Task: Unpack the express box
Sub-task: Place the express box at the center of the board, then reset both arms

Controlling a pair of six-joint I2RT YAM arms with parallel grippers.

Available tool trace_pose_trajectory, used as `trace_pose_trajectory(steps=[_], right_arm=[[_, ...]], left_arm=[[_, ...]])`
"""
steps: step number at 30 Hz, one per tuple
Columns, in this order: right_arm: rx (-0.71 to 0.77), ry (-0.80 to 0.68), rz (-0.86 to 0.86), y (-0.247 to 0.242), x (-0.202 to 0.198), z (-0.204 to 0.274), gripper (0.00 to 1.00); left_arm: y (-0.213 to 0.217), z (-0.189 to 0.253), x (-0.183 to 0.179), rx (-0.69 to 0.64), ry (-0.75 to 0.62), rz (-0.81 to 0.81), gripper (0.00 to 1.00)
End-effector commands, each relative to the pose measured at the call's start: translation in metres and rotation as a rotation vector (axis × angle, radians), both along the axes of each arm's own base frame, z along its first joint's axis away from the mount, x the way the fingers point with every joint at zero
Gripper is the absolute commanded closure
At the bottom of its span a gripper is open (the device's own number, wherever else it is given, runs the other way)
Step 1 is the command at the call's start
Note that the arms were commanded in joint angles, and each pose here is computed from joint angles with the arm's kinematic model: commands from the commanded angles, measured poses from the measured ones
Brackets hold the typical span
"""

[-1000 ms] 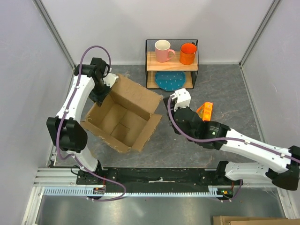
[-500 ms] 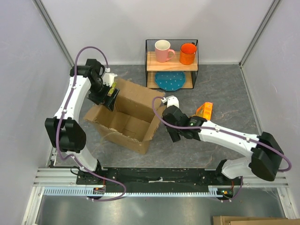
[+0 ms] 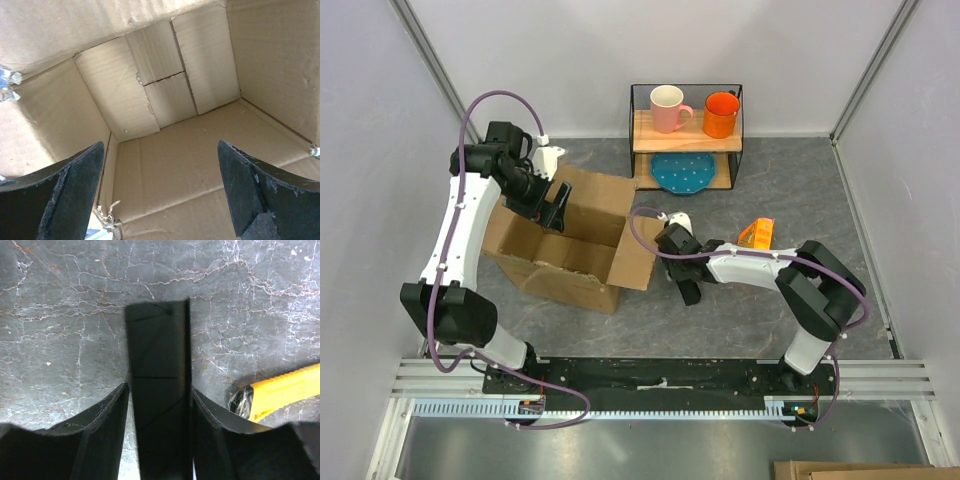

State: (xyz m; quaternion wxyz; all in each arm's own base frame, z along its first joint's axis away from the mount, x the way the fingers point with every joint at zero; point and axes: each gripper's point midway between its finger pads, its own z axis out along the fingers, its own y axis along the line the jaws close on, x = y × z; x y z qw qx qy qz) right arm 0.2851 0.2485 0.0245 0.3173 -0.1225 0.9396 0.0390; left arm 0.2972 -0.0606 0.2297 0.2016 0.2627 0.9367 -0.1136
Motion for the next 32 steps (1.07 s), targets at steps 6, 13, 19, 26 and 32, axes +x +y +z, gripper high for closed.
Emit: trace_pose_trajectory(steps=[6,13,19,26,32], right_arm=[[0.094,-0.118,-0.012,0.020,0.028,0.046,0.02],[0.232,-0.247,0.014,0.022,0.027,0.145,0.02],[0.314,-0.321,0.052,0.014,0.013,0.213,0.02],[0.357,-0.341,0.068,0.005,-0.001,0.226,0.02],[0.358,-0.369,0.076,0.000,-0.003,0.227,0.02]], left_arm=[[-0.027,0.029,-0.037,-0.174,0.034,-0.076,0.01],[-0.054,0.086,-0.035,-0.336,-0.159,-0.170,0.01],[-0.059,0.130,-0.018,-0.389,-0.472,-0.149,0.01],[-0.045,0.122,-0.005,-0.325,-0.537,-0.069,0.01],[-0.027,0.116,0.000,-0.250,-0.608,0.008,0.01]])
